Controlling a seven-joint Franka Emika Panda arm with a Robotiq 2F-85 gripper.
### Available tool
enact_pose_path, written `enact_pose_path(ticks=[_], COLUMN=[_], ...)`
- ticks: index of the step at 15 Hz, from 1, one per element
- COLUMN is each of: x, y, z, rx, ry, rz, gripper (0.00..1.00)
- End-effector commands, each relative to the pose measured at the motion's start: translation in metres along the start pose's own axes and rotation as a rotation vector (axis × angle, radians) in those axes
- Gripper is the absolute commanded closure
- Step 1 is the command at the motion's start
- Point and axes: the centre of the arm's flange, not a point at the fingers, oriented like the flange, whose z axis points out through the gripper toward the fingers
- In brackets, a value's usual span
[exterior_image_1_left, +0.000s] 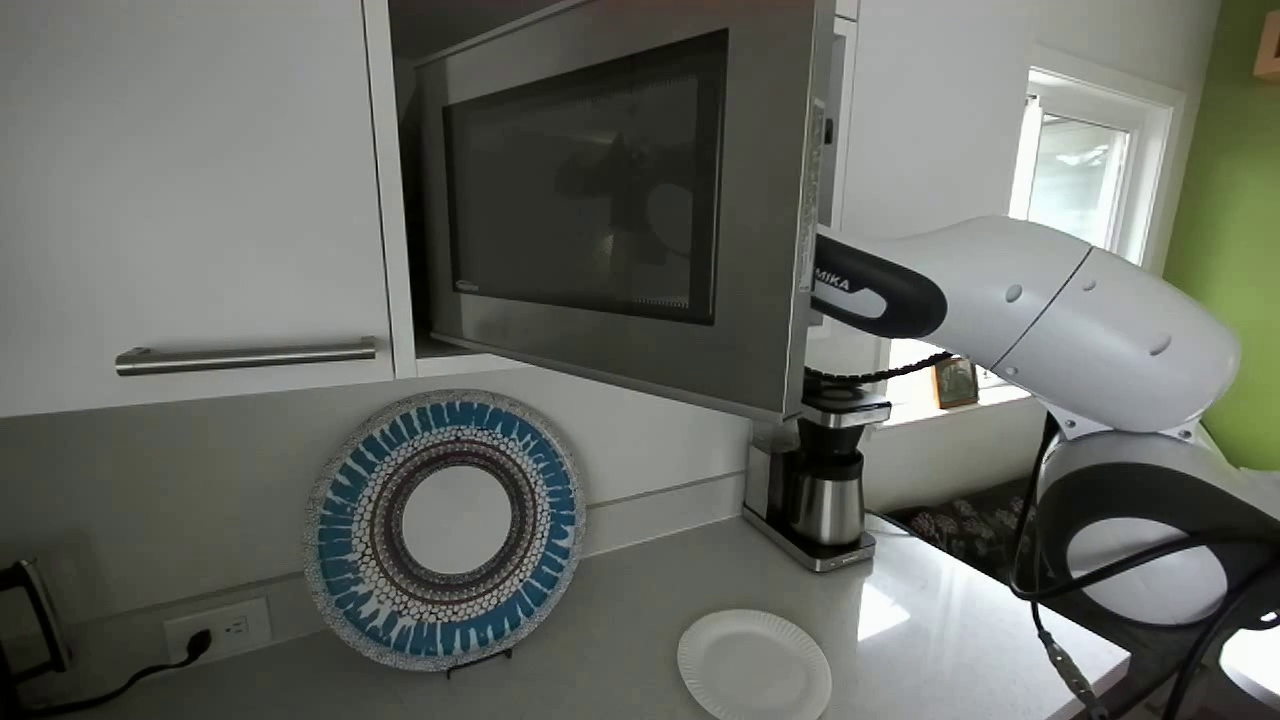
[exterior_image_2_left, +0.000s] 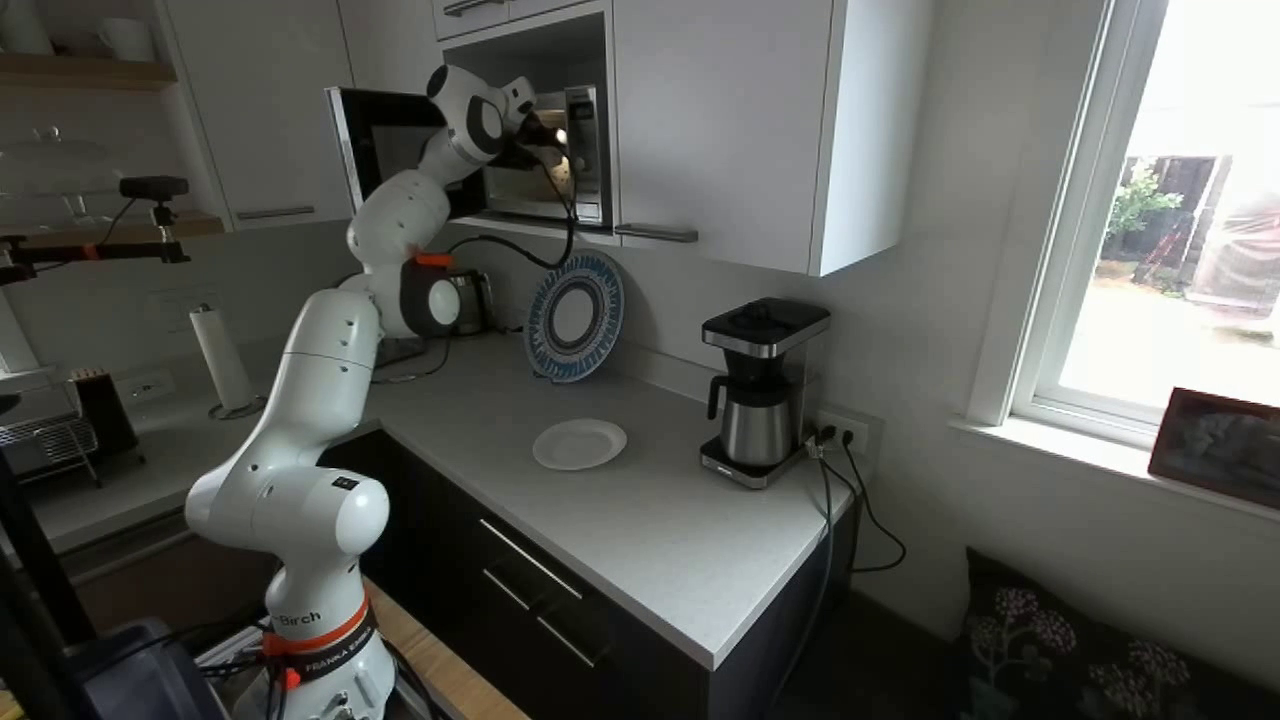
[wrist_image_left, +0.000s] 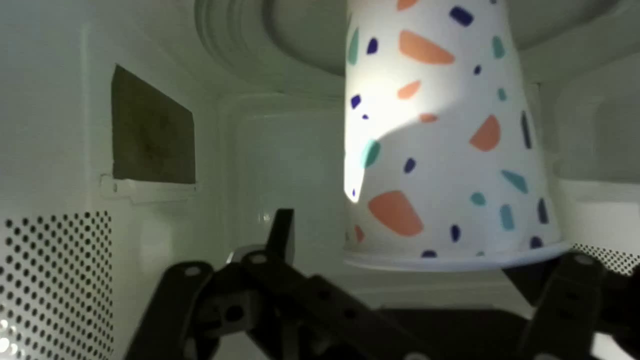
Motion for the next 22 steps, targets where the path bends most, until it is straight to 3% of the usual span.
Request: enact_pose_path(ticks=[1, 5, 10, 17, 22], x=[-0.006, -0.014, -0.019, -0.031, -0.036], y=[0.005, 0.008, 0.010, 0.005, 0.006], z=[-0.002, 0.001, -0.011, -0.020, -0.024], rx=[-0.023, -0.014, -0.040, -0.039, -0.068], ry=[0.106, 0.142, 0.131, 0.196, 0.258], rz=[-0.099, -0.124, 0.034, 0.203, 0.173], gripper=[0.00, 0.00, 0.00, 0.00, 0.00])
